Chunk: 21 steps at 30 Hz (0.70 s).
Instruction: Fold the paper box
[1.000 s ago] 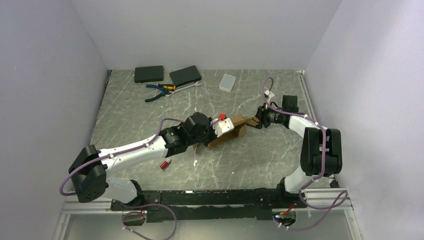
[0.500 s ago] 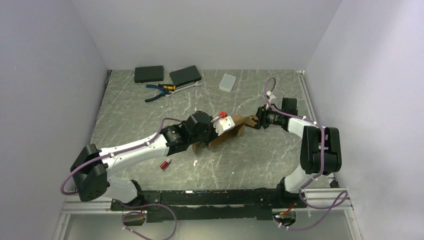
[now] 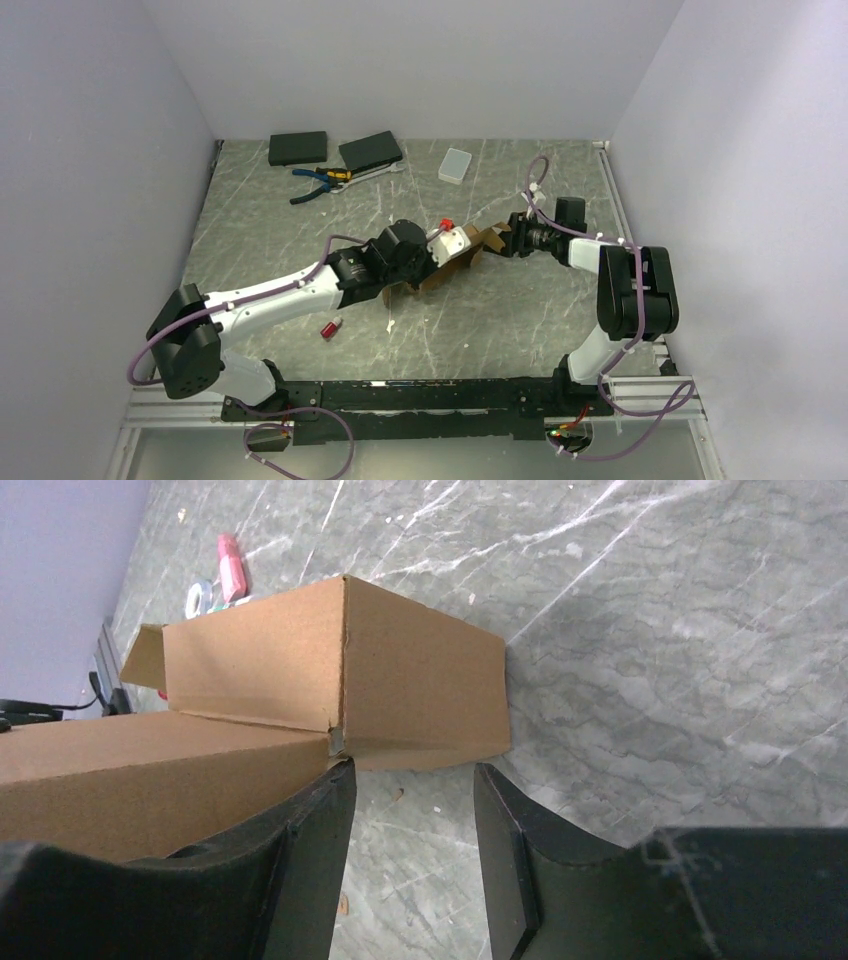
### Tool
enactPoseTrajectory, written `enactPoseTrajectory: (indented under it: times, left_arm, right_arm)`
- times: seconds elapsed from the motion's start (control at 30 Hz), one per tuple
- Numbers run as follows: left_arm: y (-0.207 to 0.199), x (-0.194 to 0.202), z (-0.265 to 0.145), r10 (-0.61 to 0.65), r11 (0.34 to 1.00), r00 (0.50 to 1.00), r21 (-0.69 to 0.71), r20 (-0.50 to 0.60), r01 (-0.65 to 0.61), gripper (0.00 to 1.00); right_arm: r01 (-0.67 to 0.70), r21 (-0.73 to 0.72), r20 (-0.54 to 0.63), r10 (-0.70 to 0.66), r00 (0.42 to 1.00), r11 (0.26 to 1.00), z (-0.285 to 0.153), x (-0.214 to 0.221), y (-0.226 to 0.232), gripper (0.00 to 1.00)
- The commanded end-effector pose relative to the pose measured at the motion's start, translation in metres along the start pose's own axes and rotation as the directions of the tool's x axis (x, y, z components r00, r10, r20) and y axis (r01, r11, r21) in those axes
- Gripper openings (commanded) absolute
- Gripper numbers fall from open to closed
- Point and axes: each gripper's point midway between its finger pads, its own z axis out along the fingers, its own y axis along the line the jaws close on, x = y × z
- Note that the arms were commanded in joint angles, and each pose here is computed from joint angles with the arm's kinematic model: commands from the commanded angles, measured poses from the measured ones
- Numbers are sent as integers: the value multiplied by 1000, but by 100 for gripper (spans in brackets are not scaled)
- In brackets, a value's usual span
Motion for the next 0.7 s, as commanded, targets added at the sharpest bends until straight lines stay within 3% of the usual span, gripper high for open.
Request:
enactPoseTrajectory:
  times: [0.0, 0.67]
  left_arm:
    - [3, 4, -1, -49, 999, 998, 3, -25, 49, 0]
    - [16, 0, -10, -203, 976, 979, 86, 35, 199, 0]
  right_arm:
    - [6, -35, 66, -4, 998, 999, 5, -10, 7, 53]
    - [15, -71, 149, -4, 989, 997, 30, -8, 7, 64]
